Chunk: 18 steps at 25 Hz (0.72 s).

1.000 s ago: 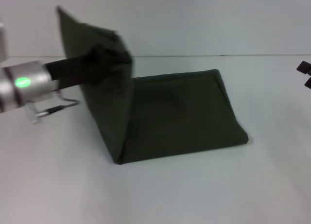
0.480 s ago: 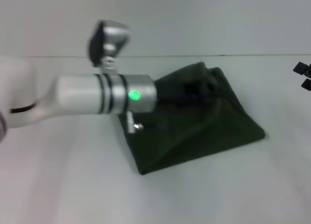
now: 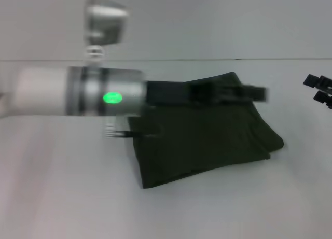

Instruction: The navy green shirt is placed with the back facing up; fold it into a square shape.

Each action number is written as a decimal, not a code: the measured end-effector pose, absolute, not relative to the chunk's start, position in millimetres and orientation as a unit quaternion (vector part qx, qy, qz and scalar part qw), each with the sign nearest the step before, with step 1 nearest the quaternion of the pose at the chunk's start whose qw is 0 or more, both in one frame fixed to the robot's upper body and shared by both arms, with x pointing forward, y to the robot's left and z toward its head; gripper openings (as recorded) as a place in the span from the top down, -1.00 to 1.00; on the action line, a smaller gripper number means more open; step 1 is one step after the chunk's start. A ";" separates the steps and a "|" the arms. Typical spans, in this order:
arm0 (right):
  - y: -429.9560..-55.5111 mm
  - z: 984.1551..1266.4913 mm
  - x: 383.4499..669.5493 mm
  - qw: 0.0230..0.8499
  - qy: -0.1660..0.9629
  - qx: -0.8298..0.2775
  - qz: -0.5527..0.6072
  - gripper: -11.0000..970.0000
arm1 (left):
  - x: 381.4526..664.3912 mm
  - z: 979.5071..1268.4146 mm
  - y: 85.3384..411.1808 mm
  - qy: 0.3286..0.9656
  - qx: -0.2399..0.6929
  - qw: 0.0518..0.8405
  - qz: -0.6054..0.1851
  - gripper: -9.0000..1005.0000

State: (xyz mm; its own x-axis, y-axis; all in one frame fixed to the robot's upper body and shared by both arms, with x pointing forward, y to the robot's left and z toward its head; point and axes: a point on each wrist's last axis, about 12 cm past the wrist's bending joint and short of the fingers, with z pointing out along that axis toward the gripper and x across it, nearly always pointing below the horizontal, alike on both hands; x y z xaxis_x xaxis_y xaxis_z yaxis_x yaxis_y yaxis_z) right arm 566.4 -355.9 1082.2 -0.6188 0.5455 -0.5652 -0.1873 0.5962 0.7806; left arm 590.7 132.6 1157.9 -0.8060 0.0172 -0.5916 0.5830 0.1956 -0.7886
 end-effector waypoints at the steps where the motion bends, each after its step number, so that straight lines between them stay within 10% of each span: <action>1: -354.5 1083.8 568.7 0.412 0.794 0.105 0.433 -0.82 | 588.2 1159.8 148.6 0.730 0.191 0.247 -0.609 0.46; 8: -341.9 1109.5 602.4 0.316 0.861 0.028 0.397 -0.82 | 565.0 1133.9 273.7 0.742 -0.007 0.280 -0.609 -0.42; 18: -280.1 1144.8 649.3 0.210 0.924 -0.076 0.309 -0.81 | 539.0 1115.3 312.1 0.747 -0.051 0.307 -0.588 -0.90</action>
State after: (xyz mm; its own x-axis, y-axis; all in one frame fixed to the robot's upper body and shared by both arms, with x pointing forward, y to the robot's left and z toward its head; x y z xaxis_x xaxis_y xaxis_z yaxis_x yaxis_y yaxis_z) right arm 649.3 -280.1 1144.8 -0.9002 -0.0109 -0.4354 -0.2704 0.7977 0.5391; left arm 539.0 312.1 1115.3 -0.8066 -0.4372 -0.3977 0.2835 0.3043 -0.9094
